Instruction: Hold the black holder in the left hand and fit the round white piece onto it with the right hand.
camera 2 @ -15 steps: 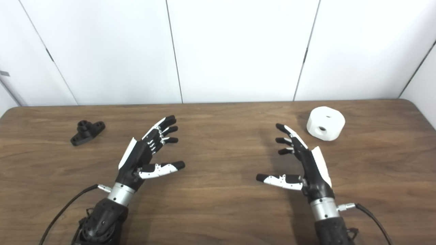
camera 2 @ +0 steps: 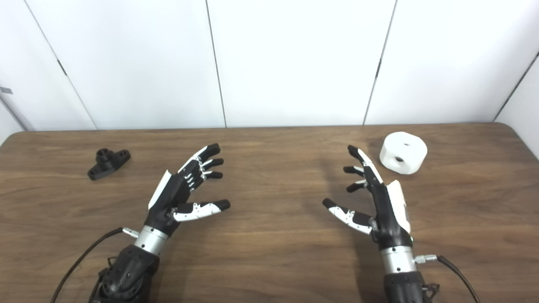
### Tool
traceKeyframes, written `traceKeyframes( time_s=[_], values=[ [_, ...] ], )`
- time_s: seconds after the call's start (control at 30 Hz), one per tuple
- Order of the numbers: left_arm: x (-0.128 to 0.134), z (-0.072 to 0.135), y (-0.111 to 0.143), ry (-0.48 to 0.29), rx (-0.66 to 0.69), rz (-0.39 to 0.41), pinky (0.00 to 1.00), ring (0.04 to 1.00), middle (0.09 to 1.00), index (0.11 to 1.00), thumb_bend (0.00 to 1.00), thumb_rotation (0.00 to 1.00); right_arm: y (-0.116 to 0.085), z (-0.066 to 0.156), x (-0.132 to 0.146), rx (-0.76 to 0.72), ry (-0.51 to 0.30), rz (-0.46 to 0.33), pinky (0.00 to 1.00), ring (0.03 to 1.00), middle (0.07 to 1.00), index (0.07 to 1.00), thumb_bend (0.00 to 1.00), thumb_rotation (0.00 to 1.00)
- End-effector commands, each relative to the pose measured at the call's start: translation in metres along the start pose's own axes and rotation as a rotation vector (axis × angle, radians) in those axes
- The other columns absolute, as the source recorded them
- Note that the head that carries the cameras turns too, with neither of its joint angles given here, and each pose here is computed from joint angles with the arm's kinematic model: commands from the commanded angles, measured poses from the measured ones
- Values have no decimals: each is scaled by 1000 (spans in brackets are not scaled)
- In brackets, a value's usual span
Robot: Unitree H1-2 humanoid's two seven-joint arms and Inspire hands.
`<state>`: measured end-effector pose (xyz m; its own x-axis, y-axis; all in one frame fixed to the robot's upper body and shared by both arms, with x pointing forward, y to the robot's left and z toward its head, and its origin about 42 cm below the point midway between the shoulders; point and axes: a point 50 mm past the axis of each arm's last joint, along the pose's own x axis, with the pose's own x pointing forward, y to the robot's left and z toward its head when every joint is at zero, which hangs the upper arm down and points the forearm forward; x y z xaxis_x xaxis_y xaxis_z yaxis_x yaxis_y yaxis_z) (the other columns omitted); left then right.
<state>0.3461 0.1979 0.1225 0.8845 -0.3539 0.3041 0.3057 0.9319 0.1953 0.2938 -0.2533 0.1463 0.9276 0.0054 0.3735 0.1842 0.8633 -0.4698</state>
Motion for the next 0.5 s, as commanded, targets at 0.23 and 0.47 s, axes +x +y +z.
traceKeyframes(
  time_s=[0.23, 0.47],
  values=[
    [-12, -10, -12, 33, -33, -3, 729, 868, 932, 911, 760, 107, -5, 11, 12, -15, -68, -8, 542, 748, 891, 897, 303, 0],
    [-12, -9, -13, 36, -34, -1, 729, 869, 930, 908, 766, 105, -7, 10, 11, 19, -64, 10, 595, 760, 879, 893, 528, 25]
  ],
)
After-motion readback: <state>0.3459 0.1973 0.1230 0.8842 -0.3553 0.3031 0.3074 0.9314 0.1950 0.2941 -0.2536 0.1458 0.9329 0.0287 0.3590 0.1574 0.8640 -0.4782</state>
